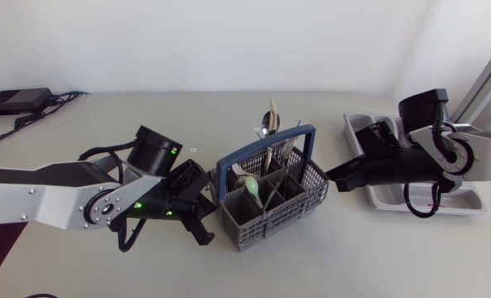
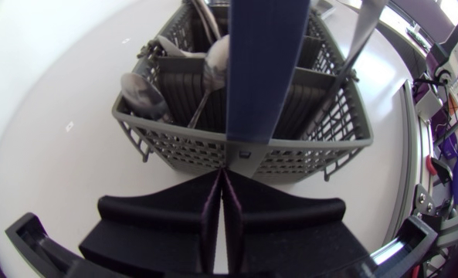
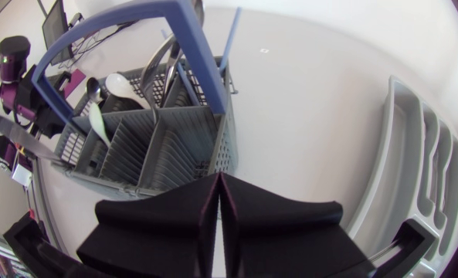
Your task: Sort the cutlery from the basket into the organizer compartments.
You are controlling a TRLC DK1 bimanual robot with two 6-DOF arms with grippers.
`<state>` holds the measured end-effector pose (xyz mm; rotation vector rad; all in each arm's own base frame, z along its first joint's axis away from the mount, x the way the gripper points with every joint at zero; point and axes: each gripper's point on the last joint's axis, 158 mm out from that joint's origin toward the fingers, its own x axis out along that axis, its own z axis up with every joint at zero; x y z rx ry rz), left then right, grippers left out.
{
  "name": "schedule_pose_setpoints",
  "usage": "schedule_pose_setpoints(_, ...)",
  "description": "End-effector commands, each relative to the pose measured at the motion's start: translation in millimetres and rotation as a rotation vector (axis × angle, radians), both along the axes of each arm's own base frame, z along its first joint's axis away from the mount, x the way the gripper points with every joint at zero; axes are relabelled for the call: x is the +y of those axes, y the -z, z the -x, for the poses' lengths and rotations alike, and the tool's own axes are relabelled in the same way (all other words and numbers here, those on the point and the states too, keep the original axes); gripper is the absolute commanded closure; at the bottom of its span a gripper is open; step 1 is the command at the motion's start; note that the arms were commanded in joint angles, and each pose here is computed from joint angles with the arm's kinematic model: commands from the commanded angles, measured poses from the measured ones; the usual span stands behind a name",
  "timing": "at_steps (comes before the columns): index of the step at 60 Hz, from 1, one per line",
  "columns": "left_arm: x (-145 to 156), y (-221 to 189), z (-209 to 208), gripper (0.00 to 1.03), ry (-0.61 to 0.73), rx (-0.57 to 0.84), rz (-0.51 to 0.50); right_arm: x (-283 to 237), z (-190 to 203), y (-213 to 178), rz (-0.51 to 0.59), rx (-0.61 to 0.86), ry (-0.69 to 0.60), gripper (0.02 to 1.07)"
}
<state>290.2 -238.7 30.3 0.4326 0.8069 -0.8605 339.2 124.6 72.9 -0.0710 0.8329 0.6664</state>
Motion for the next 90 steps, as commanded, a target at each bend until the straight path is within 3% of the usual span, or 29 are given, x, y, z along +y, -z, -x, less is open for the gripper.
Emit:
schedule_pose_setpoints(1, 4.0, -8.7, -9.5, 1.00, 0.005, -0.046, 0.021, 28.5, 27.7, -4.5, -0.041, 0.031, -0.079, 1.01)
schedule_pose_setpoints(17, 36.2, -6.3, -26.6, 1.00, -0.061, -0.076, 0.037, 59.1, 47.7, -7.3, -0.024, 0.040, -0.153, 1.01)
schedule_pose_setpoints(24, 40.5, -8.5, -40.1, 1.00, -0.079, -0.092, 0.041, 58.5, 35.6, -5.8, -0.011, 0.031, -0.128, 1.01)
schedule_pose_setpoints(36, 35.9, -16.1, -33.7, 1.00, -0.059, -0.088, 0.067, 21.4, 28.5, -45.1, -0.019, -0.071, -0.025, 1.01)
schedule_pose_setpoints(53, 17.2, -12.7, -18.7, 1.00, 0.002, -0.059, 0.071, -15.4, 11.8, 7.3, 0.070, 0.013, 0.070, 1.01)
schedule_pose_setpoints(63, 13.4, -10.4, -22.3, 1.00, 0.005, -0.053, 0.069, 0.2, 19.4, 30.3, 0.084, 0.064, 0.017, 1.01)
schedule_pose_setpoints(90, 41.6, -11.0, -67.8, 1.00, -0.075, -0.086, 0.084, 66.1, 26.1, 16.3, 0.058, 0.060, -0.084, 1.01)
